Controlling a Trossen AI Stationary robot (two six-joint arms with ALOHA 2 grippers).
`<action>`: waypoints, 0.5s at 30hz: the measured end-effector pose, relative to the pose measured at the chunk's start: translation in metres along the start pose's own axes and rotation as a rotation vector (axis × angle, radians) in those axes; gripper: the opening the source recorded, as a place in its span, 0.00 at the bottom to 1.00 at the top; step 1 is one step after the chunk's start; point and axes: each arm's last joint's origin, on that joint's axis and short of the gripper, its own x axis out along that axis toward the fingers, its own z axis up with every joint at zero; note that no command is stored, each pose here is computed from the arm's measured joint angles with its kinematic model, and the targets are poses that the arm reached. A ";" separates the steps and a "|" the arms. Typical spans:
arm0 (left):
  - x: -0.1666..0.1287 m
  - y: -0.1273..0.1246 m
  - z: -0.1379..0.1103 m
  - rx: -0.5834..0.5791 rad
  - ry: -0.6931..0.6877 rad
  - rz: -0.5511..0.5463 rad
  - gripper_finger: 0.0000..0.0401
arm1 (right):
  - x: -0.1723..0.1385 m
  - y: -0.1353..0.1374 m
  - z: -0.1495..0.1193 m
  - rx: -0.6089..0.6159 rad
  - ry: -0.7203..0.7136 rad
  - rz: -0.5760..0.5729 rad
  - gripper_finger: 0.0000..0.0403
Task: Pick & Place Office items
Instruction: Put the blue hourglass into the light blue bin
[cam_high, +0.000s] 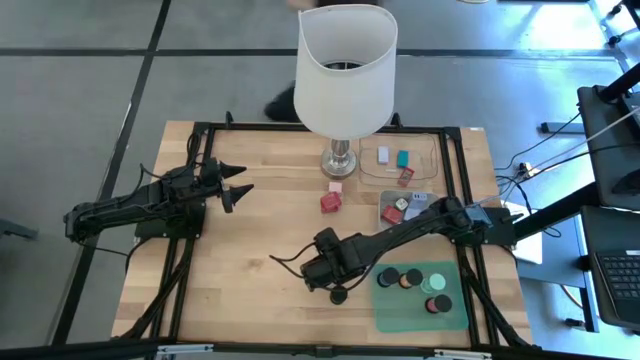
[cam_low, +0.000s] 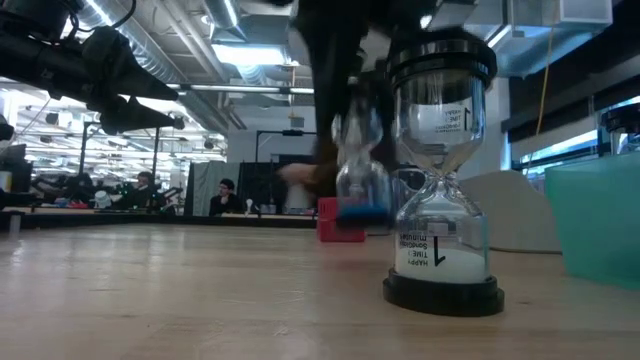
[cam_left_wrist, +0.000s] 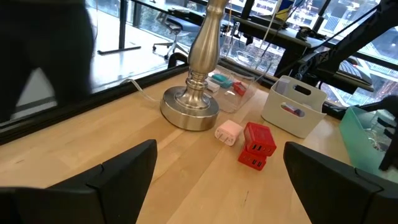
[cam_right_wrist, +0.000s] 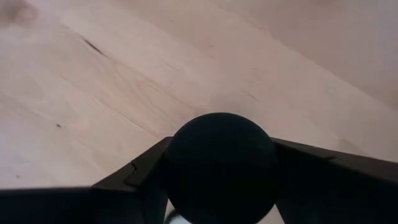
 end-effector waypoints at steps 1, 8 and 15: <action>0.000 0.000 0.000 0.000 0.000 0.000 0.87 | -0.006 0.000 0.000 0.002 0.001 -0.005 0.52; 0.000 0.000 0.000 0.000 0.000 0.000 0.87 | -0.064 -0.005 0.002 0.015 0.001 -0.039 0.52; 0.000 0.000 0.000 0.000 0.000 0.000 0.87 | -0.110 -0.010 -0.022 0.054 -0.063 0.031 0.52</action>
